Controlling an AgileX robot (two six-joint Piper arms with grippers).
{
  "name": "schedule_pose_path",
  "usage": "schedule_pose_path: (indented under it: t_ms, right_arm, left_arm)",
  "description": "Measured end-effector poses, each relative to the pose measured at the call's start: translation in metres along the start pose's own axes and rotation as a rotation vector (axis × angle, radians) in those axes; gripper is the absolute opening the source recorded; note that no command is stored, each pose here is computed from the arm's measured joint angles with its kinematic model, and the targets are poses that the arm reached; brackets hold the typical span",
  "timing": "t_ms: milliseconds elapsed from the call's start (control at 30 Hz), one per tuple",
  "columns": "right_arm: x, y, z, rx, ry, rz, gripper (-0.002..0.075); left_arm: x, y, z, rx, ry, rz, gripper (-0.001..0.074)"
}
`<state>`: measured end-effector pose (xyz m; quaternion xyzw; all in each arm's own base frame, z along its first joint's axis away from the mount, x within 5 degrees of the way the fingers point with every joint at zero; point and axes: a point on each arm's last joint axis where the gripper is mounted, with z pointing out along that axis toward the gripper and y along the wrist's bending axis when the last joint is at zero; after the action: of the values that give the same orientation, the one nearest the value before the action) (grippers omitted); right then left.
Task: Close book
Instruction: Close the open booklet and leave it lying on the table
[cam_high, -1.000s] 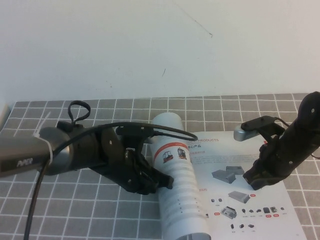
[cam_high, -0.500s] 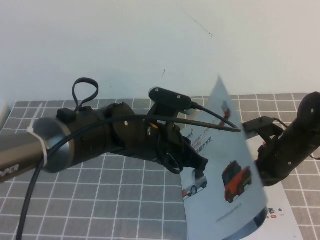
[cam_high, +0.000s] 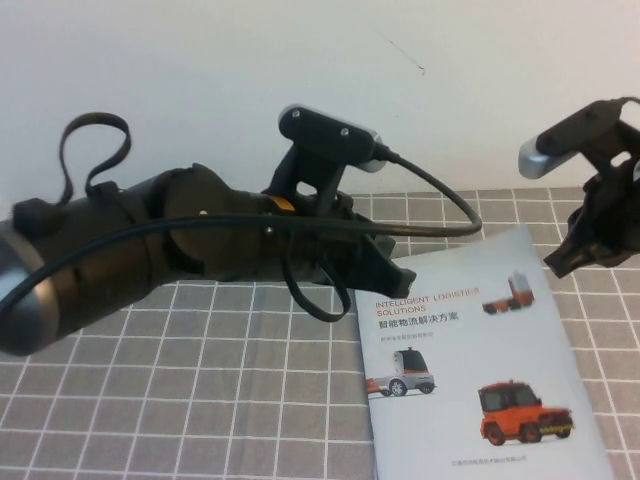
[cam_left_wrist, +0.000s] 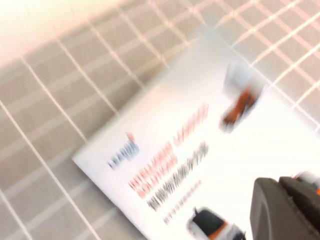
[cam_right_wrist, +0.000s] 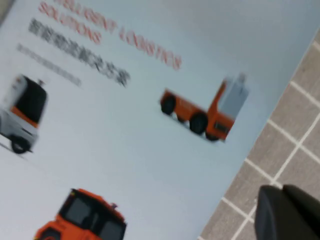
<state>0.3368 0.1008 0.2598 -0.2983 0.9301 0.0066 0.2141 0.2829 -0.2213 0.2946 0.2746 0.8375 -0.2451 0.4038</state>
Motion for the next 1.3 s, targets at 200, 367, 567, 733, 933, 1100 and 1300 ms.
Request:
schedule_pose_path:
  t_ms: [200,367,567,733,933,1100,1300]
  right_arm:
    - [-0.001,0.009,-0.031,-0.072,-0.076,-0.027,-0.0001]
    - [0.008,0.017,0.001,-0.152,-0.011,-0.015,-0.0001]
    - [0.034,0.026,0.067,-0.212,0.115,0.034,-0.0001]
    - [0.047,0.029,0.096,-0.232,0.185,0.035,-0.0001]
    - [0.034,0.027,0.076,-0.25,0.169,-0.003,-0.0001]
    - [0.001,0.016,-0.024,-0.153,-0.037,-0.099,-0.0001]
    - [0.017,0.016,-0.157,0.068,-0.328,-0.139,-0.0001]
  left_arm:
    - [-0.014,-0.006,-0.044,-0.039,-0.148,0.048,-0.0002]
    - [-0.003,-0.009,-0.086,-0.082,-0.252,0.078,-0.0002]
    - [0.033,-0.011,-0.117,-0.104,-0.252,0.134,-0.0002]
    - [0.061,-0.014,-0.14,-0.114,-0.224,0.235,-0.0002]
    - [0.076,-0.021,-0.169,-0.099,-0.162,0.355,-0.0002]
    - [0.089,-0.016,-0.184,-0.167,-0.061,0.358,-0.0002]
    - [0.107,0.002,-0.194,-0.362,-0.054,0.226,-0.0002]
